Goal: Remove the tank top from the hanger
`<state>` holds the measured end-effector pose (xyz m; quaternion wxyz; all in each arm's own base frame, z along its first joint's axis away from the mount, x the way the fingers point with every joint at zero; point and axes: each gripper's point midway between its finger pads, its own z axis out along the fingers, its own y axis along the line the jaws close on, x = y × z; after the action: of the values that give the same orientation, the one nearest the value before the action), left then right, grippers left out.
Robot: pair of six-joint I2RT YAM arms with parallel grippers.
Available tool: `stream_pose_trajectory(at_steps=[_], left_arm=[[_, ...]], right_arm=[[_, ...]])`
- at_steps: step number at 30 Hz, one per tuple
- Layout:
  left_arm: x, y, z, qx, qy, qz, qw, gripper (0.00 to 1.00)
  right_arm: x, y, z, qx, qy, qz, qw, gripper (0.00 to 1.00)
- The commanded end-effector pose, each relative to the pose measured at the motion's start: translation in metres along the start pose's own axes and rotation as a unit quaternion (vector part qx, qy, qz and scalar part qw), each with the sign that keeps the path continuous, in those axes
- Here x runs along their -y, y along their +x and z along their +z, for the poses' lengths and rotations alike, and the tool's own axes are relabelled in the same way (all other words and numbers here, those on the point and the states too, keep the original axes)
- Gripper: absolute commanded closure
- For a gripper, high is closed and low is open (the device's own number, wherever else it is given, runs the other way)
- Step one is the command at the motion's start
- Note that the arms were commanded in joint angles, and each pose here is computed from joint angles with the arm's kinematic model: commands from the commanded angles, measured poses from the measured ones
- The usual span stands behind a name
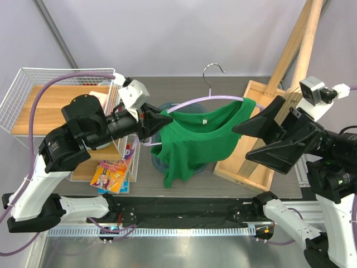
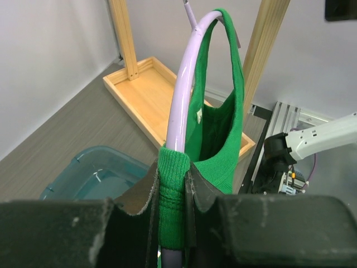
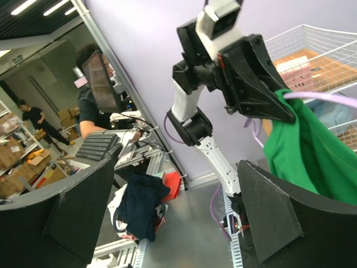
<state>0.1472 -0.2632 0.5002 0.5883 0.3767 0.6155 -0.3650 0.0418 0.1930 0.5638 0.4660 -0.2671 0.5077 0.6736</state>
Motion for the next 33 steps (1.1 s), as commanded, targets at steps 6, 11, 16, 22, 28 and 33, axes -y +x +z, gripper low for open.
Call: stream_pose_trajectory(at_steps=[6, 11, 16, 22, 28, 33], left_arm=[[-0.001, -0.033, -0.009, 0.066, -0.006, -0.002, 0.998, 1.0], [-0.005, -0.037, -0.01, 0.077, -0.019, -0.008, 0.997, 1.0], [-0.011, -0.044, -0.006, 0.083, -0.035, -0.004, 0.996, 1.0], [-0.007, -0.056, -0.005, 0.094, -0.021, -0.007, 0.995, 1.0], [-0.004, -0.056, -0.004, 0.092, -0.014, -0.006, 0.996, 1.0], [-0.004, -0.046, -0.001, 0.084, -0.013, -0.005, 0.996, 1.0]], right_arm=[[-0.069, -0.05, 0.01, 0.013, -0.046, -0.059, 0.997, 0.03], [-0.057, -0.097, 0.034, 0.037, -0.018, -0.084, 0.996, 0.03], [-0.018, -0.137, 0.043, 0.075, 0.067, -0.113, 0.988, 0.05], [0.018, -0.151, 0.014, 0.106, 0.204, -0.185, 0.956, 0.07], [0.014, -0.121, -0.002, 0.09, 0.233, -0.191, 0.949, 0.04], [-0.009, -0.081, -0.004, 0.068, 0.18, -0.141, 0.971, 0.05]])
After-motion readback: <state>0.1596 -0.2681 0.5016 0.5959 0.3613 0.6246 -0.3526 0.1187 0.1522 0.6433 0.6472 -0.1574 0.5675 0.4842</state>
